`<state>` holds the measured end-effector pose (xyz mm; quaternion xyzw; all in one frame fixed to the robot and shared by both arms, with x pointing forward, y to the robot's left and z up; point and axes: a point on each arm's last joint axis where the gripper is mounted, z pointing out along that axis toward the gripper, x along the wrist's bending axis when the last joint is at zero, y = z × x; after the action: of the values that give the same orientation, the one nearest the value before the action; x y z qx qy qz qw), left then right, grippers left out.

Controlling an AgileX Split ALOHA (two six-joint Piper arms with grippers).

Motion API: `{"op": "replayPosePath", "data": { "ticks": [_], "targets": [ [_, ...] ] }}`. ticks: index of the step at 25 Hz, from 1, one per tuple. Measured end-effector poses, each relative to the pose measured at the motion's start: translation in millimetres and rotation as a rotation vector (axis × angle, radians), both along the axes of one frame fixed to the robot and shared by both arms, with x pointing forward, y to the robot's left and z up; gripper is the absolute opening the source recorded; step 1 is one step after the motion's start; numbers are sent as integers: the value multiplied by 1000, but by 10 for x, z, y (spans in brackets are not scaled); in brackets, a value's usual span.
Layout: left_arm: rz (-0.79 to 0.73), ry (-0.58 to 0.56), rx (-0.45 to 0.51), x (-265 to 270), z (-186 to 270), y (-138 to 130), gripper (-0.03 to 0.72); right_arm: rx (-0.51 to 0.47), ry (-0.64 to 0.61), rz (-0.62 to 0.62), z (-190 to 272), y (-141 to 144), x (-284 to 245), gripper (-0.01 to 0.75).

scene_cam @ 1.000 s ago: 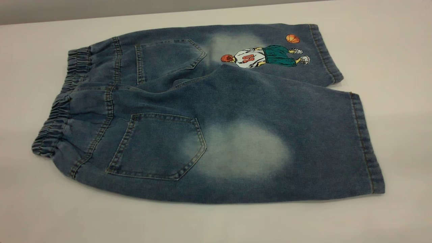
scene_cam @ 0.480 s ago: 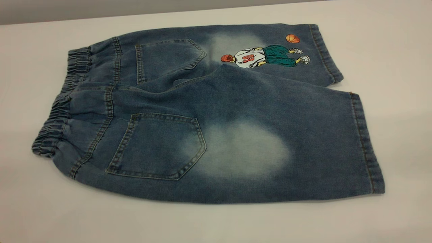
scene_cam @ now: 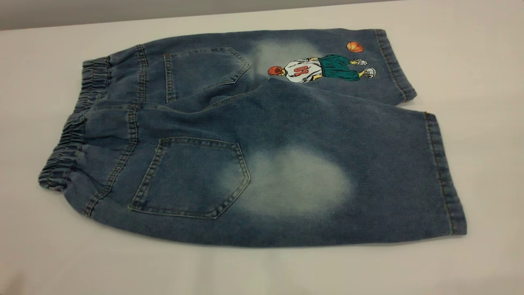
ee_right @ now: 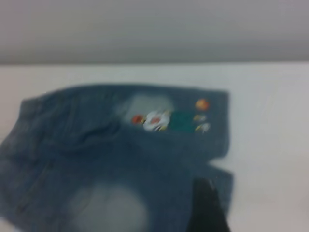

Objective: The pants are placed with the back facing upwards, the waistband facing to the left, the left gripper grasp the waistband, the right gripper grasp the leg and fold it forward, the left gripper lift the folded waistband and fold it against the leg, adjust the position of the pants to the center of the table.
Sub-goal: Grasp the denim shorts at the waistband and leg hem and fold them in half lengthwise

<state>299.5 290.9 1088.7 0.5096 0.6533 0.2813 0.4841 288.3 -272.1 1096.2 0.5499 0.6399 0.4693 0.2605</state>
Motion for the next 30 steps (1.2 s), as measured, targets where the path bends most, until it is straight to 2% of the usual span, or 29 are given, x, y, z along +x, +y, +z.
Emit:
{"op": "replayPosePath", "data": {
  "ticks": [5, 8, 14, 17, 22, 30],
  "targets": [
    [18, 88, -7, 482, -78, -10, 467, 64, 149, 128, -98, 161, 479, 396],
    [33, 113, -6, 763, -154, -9, 467, 135, 263, 246, -207, 289, 707, 396],
    [37, 171, 46, 1227, -395, -5, 467, 358, 450, 495, -416, 541, 1069, 396],
    [27, 211, 79, 1418, -505, -8, 467, 464, 568, 578, -593, 618, 1178, 396],
    [23, 278, 88, 1641, -624, -16, 467, 551, 735, 565, -1022, 649, 1285, 396],
    [20, 300, 94, 1713, -682, -18, 467, 514, 877, 418, -1642, 602, 1481, 396]
  ]
}}
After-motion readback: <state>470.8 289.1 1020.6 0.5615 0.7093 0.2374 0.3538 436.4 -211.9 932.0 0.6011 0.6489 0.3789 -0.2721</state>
